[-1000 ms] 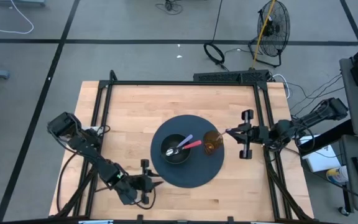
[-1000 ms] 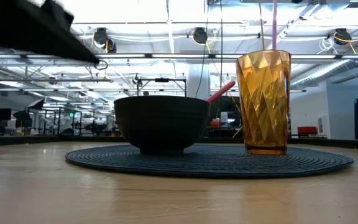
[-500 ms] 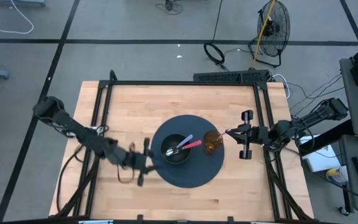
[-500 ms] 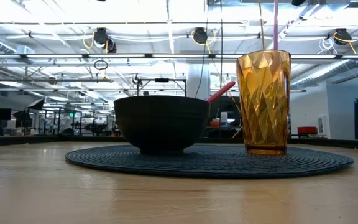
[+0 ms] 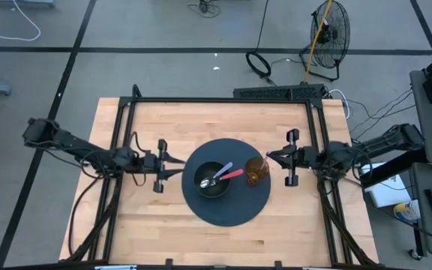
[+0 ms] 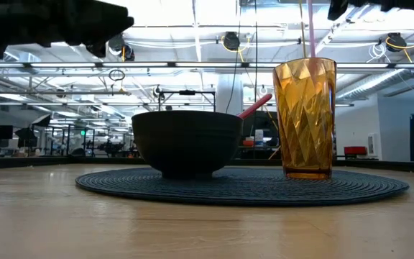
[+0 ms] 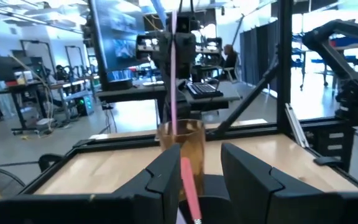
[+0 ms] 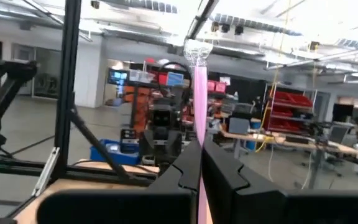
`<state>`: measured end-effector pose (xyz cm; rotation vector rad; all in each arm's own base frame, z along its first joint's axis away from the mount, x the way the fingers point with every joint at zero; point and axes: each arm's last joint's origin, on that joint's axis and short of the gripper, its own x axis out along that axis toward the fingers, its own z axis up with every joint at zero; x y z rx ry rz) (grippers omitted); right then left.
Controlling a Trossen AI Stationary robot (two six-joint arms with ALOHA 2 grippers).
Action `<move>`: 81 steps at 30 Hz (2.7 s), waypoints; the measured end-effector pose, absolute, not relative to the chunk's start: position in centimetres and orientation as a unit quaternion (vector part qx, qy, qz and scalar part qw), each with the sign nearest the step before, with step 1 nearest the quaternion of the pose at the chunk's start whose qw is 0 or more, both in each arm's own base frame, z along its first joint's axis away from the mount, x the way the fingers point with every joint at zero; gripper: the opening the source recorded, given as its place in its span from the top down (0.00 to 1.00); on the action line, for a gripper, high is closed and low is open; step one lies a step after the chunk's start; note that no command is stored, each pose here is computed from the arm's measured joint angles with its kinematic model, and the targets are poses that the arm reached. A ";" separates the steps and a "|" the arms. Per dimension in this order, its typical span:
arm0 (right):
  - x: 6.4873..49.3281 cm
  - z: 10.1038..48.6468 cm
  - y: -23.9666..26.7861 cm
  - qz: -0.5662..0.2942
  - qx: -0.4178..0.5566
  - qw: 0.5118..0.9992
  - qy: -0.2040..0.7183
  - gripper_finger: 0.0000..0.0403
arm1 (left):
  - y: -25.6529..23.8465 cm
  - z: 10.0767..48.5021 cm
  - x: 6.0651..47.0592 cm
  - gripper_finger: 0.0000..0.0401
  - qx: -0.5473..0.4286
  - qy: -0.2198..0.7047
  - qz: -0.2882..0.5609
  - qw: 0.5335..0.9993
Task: Pick & Place Utensil
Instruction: Put the pink straw into the brown cup
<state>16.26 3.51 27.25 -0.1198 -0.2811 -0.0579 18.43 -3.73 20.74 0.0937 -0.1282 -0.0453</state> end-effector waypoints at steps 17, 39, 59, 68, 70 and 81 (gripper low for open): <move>15.5 20.9 1.7 0.021 0.013 0.982 -0.187 0.99 | -2.9 20.2 18.1 0.70 0.044 -0.067 -0.001 0.997; 18.4 18.6 1.6 0.038 0.036 0.991 -0.122 0.99 | -2.4 20.2 18.2 0.70 0.038 -0.065 0.015 0.997; 19.0 18.6 1.7 0.048 0.026 0.992 -0.116 0.98 | -2.4 19.9 18.2 0.70 0.039 -0.051 0.014 0.998; 18.8 18.9 1.7 0.045 0.022 0.991 -0.125 0.78 | -2.4 19.9 18.2 0.70 0.039 -0.050 0.014 0.998; 18.8 19.0 1.7 0.044 0.021 0.991 -0.126 0.74 | -2.4 19.9 18.2 0.70 0.039 -0.050 0.014 0.998; 18.1 19.5 1.5 0.017 0.023 0.993 -0.117 0.68 | -2.4 19.9 18.2 0.70 0.040 -0.051 0.002 0.998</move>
